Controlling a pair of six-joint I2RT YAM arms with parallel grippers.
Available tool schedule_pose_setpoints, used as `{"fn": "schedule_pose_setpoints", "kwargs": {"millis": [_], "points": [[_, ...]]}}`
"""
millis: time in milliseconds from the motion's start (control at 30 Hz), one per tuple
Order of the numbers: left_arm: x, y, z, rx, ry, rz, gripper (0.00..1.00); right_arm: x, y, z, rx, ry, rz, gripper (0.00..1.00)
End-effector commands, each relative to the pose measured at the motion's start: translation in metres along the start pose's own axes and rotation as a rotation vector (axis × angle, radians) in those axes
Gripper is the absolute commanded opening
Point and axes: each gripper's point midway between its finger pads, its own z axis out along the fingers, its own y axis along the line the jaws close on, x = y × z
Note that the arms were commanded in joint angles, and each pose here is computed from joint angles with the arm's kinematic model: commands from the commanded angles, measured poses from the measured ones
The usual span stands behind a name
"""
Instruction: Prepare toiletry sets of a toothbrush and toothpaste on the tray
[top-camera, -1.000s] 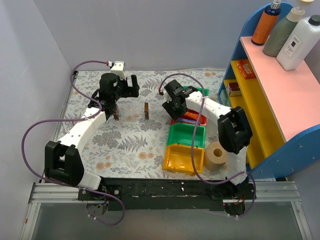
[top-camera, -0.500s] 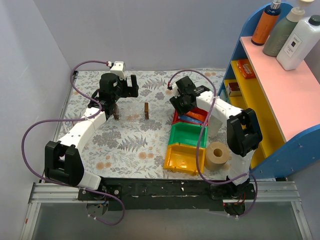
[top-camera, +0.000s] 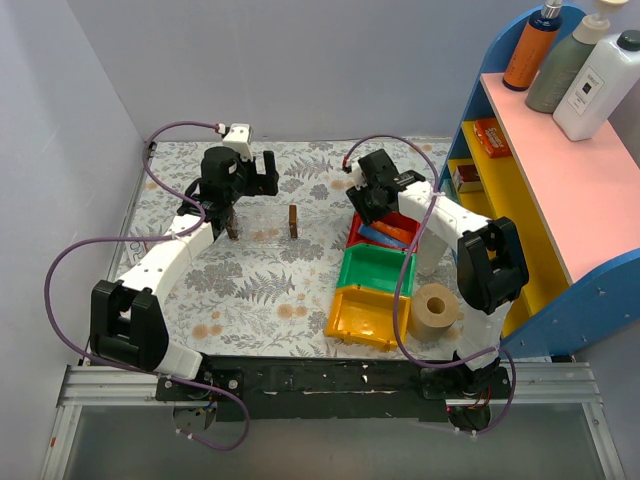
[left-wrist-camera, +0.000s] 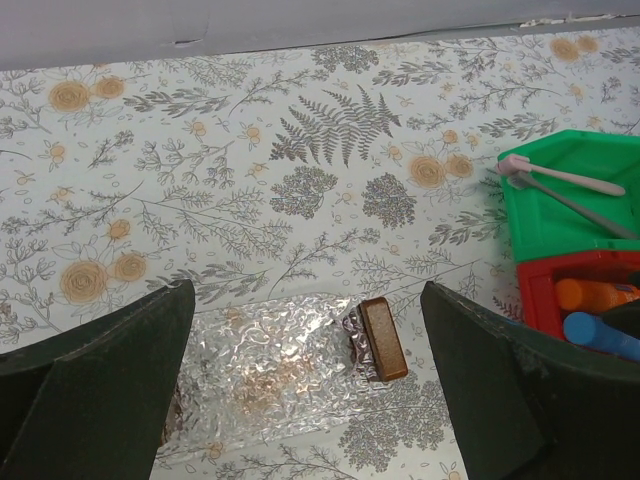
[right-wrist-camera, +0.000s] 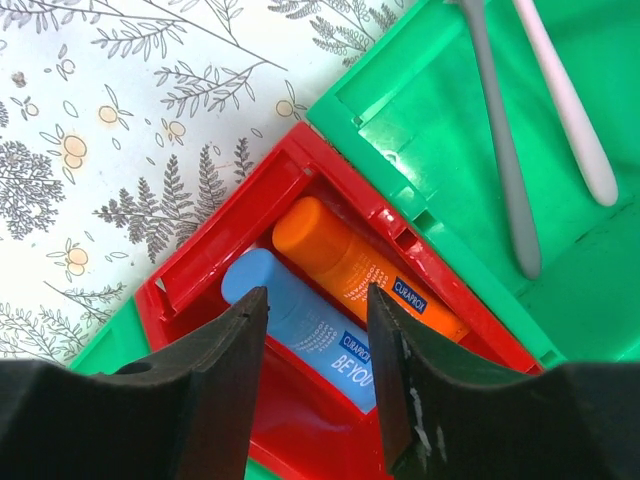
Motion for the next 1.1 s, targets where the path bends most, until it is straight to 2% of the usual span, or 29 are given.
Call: {"fn": "schedule_pose_setpoints", "kwargs": {"millis": [0,100,133,300,533,1067], "points": [[0.003,-0.002,0.002,0.004,-0.002,0.012,0.98,-0.008,-0.005,0.003,0.027,-0.044,0.048,0.5],[0.003,-0.002,0.002,0.003,-0.002,0.015,0.98,-0.012,-0.007,0.007,0.047,-0.065,0.1,0.48],[0.003,-0.002,0.002,0.001,-0.002,0.018,0.94,-0.016,-0.007,0.006,0.042,-0.074,0.104,0.48],[0.002,0.0,0.002,-0.01,-0.004,0.02,0.94,-0.017,0.01,-0.005,-0.068,-0.106,0.017,0.51],[0.004,-0.002,0.003,-0.009,0.001,0.022,0.96,0.026,0.006,-0.005,-0.065,0.064,-0.071,0.55],[0.009,-0.005,0.004,-0.008,0.009,0.033,0.98,0.026,0.013,0.002,-0.183,0.093,-0.13,0.58]]}}
